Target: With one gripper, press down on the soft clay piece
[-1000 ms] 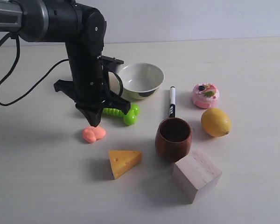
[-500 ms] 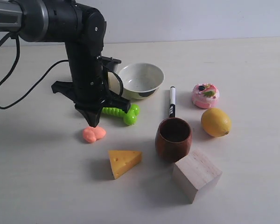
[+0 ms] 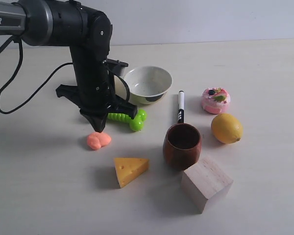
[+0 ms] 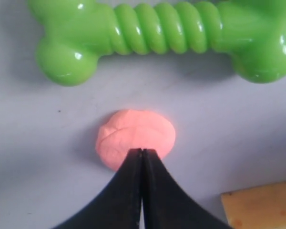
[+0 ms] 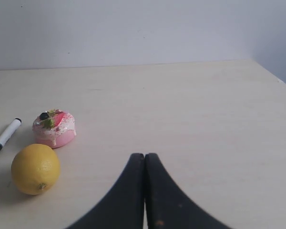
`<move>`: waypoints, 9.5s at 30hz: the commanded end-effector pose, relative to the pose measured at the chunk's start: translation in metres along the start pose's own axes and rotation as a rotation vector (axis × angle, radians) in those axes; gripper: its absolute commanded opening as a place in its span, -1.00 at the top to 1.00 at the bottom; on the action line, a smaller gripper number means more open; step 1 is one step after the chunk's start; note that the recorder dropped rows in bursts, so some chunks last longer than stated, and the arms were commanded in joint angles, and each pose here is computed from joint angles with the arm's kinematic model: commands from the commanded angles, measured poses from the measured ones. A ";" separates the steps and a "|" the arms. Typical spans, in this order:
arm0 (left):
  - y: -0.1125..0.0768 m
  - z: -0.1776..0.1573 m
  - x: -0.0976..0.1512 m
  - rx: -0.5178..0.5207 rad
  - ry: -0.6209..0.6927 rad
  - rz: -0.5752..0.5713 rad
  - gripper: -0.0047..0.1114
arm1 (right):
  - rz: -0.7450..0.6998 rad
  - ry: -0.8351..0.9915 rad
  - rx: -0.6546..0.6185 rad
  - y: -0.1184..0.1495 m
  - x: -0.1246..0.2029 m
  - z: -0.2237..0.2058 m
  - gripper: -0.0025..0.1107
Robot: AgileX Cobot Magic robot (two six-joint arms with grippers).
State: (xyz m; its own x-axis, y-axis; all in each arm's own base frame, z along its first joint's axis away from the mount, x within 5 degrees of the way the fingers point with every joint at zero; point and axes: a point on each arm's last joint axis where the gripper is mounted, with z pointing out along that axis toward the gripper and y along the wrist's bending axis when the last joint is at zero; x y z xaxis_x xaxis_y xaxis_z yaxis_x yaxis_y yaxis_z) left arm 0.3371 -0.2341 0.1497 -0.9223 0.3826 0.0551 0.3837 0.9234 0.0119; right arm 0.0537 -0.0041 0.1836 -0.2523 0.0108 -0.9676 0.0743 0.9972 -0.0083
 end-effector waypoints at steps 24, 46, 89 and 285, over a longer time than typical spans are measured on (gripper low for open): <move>0.010 0.030 0.005 0.065 0.016 -0.007 0.92 | -0.004 -0.008 0.007 0.000 0.001 0.000 0.96; 0.006 0.070 0.022 0.116 0.126 -0.027 0.92 | -0.004 -0.008 0.007 0.000 0.001 0.000 0.96; -0.003 0.082 0.022 0.050 0.110 0.082 0.32 | -0.004 -0.008 0.007 0.000 0.001 0.000 0.96; 0.112 -0.009 0.355 -0.079 -1.360 -0.650 0.85 | -0.004 -0.008 0.007 0.000 0.001 0.000 0.96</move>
State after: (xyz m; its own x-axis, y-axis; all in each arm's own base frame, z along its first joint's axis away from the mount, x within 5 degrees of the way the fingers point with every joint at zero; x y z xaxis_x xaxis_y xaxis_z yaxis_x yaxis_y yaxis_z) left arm 0.0554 0.0048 0.1852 -0.2141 -0.2681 -0.9393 -0.1180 0.9616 -0.2476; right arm 0.0537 -0.0041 0.1836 -0.2523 0.0108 -0.9676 0.0743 0.9972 -0.0083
